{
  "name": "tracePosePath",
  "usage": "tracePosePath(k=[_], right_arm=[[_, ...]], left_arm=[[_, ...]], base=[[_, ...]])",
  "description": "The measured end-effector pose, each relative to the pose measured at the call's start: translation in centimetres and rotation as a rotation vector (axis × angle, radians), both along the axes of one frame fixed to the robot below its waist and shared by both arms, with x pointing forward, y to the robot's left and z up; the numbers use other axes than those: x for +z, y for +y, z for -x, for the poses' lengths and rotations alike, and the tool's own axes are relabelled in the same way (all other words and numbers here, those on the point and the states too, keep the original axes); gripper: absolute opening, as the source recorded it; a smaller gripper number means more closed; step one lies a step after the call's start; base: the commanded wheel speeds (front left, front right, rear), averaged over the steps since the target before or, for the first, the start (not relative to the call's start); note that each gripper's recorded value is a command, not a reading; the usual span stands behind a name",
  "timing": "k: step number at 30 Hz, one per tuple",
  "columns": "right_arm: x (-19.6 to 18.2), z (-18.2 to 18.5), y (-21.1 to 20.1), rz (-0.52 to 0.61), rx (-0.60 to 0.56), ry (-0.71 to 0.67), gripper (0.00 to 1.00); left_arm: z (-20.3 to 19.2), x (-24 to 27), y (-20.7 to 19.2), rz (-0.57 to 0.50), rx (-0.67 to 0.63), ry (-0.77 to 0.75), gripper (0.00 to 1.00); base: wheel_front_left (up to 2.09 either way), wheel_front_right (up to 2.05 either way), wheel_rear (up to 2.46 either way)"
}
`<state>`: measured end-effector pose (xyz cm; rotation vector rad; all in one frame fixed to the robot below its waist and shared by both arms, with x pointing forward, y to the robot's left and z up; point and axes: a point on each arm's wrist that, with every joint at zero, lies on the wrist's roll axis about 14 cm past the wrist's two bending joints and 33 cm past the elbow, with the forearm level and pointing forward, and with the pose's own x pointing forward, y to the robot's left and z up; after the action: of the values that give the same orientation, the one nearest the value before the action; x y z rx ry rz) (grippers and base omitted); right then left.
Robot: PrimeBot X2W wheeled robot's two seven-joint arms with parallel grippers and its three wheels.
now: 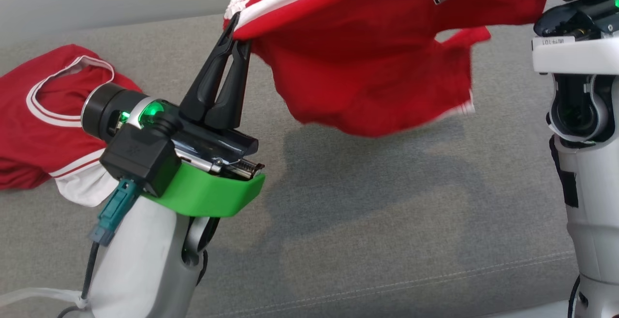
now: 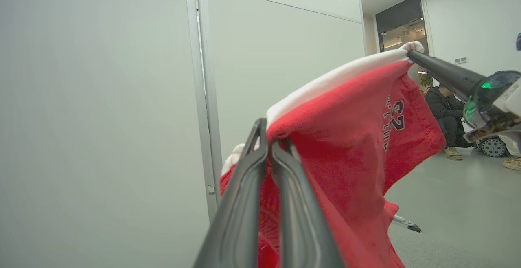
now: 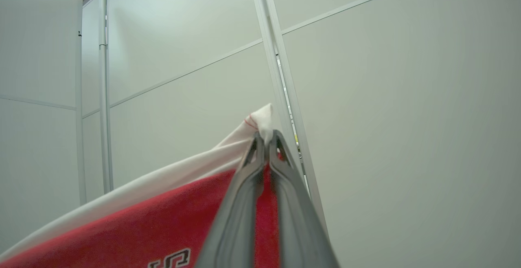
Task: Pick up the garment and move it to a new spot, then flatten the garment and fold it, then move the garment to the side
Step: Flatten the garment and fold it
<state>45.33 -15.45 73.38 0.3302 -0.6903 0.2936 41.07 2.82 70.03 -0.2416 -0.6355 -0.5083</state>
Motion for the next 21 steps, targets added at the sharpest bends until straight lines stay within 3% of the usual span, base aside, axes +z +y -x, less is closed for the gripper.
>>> tracePosePath(k=[3,8,10,13,15,17,19,21], right_arm=[[0.5,1.3,-0.6,-0.001,-0.015,-0.023,0.0],[-8.3,1.6,-0.2,-0.04,0.017,0.248,0.0],[-12.2,1.0,1.8,0.037,0.066,0.382,0.0],[-13.1,-1.2,3.0,0.088,0.09,0.435,0.0],[-9.2,-3.5,1.9,0.144,0.026,0.332,0.0],[-2.0,-4.7,-0.1,0.117,-0.055,0.148,0.0],[4.5,-4.0,-0.4,0.089,-0.078,-0.029,0.0],[7.3,-3.4,-0.1,0.089,-0.078,-0.107,0.0]], left_arm=[[0.7,1.0,-0.6,0.008,-0.025,-0.029,0.0],[0.1,-5.3,-4.0,-0.121,-0.133,0.173,0.0],[-0.9,-8.6,-4.0,-0.178,-0.142,0.284,0.0],[-3.9,-11.1,-2.2,-0.275,-0.08,0.36,0.0],[-6.8,-8.7,-0.8,-0.32,-0.011,0.285,0.0],[-8.5,-2.0,-0.6,-0.322,0.039,0.088,0.0],[-7.7,5.8,-0.9,-0.292,0.08,-0.149,0.0],[-6.7,10.0,-0.7,-0.294,0.125,-0.295,0.0]], base=[[0.0,0.0,0.0],[0.0,0.0,0.0],[0.0,0.0,0.0],[0.0,0.0,0.0],[0.0,0.0,0.0],[0.0,0.0,0.0],[0.0,0.0,0.0],[0.0,0.0,0.0]])
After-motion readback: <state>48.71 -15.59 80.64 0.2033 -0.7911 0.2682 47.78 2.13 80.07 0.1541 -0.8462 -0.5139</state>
